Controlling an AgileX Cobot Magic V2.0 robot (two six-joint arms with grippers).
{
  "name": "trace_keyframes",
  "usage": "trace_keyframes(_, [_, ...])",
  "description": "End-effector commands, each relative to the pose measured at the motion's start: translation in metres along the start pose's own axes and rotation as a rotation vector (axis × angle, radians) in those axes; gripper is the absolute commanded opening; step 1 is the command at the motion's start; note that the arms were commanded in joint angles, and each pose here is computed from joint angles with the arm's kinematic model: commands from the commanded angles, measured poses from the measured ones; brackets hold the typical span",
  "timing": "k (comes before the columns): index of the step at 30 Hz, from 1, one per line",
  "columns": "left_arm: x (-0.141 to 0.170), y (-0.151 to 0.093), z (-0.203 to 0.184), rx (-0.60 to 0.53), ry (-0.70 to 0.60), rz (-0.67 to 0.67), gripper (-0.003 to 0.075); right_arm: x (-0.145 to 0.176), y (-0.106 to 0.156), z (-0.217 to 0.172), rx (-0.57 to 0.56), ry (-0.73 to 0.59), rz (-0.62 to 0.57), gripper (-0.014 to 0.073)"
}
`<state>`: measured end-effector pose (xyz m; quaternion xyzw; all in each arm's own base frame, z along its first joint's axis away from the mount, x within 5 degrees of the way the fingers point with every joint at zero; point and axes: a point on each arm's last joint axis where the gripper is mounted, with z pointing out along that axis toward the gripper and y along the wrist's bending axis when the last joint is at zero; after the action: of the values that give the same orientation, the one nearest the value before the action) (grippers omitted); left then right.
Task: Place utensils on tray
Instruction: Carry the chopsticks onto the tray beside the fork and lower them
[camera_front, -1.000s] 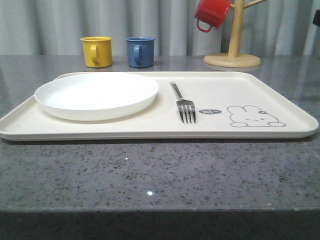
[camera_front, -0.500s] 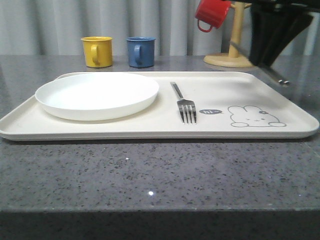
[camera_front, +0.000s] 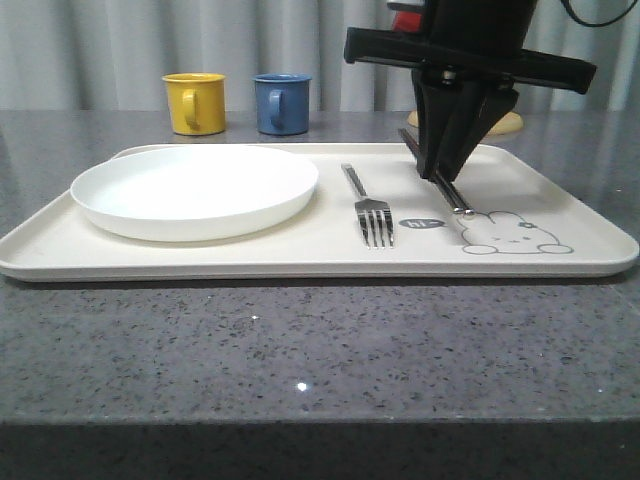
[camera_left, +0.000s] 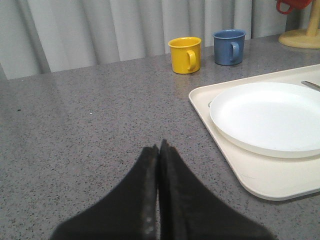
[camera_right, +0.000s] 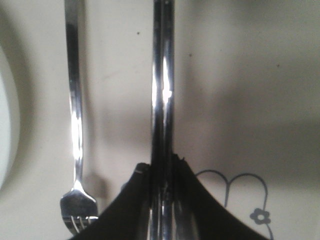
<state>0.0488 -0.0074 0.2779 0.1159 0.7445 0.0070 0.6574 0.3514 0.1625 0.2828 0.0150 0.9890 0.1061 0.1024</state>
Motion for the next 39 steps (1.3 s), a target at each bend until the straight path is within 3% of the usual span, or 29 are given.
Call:
trace_keyframes(1, [-0.015, 0.002, -0.002, -0.008, -0.102, -0.018, -0.0018, -0.004, 0.004, -0.021, -0.037, -0.068, 0.0, 0.0001])
trace_keyframes(26, [-0.015, 0.002, -0.002, -0.008, -0.102, -0.018, -0.0018, -0.008, 0.003, -0.004, -0.02, -0.044, 0.002, 0.001])
trace_keyframes(39, [-0.015, 0.002, -0.002, -0.008, -0.102, -0.018, -0.0018, -0.007, 0.003, -0.007, -0.017, -0.049, 0.001, 0.0247])
